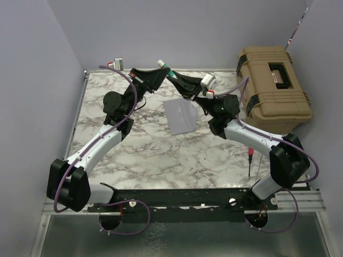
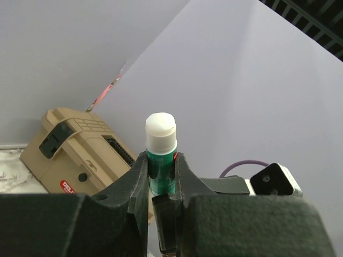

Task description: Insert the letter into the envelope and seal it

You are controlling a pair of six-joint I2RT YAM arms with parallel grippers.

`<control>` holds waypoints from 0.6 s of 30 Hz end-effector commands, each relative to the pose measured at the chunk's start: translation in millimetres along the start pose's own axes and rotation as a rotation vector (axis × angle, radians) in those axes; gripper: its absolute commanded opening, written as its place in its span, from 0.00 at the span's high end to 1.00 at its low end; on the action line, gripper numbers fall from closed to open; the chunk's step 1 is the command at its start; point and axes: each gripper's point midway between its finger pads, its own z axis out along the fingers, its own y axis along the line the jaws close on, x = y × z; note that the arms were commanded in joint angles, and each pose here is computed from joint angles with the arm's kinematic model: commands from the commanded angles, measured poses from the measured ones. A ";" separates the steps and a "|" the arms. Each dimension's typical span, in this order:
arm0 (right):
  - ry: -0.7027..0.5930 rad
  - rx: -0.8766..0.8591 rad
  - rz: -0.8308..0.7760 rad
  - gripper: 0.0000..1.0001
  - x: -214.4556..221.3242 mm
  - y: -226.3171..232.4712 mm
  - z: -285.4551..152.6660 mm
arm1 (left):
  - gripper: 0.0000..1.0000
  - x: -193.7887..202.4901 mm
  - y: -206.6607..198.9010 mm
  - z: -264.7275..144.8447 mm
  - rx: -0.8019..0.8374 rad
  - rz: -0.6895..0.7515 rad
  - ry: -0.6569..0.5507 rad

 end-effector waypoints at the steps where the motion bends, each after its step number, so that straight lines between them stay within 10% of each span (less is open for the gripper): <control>1: 0.023 0.108 0.082 1.00 -10.5 -22.9 8.2 | 0.71 6.8 -11.5 1.4 0.050 0.061 0.064; 4: 0.072 0.116 0.128 1.00 -4.6 -22.0 2.8 | 0.33 9.2 4.9 -6.3 -0.015 0.086 0.088; 9: 0.167 0.083 0.271 1.00 3.9 -20.9 -15.7 | 0.04 -3.1 26.9 -25.2 -0.114 0.123 0.097; 18: 0.438 -0.066 0.619 1.00 7.1 -28.3 -45.2 | 0.01 1.7 54.4 -60.9 -0.267 0.504 0.352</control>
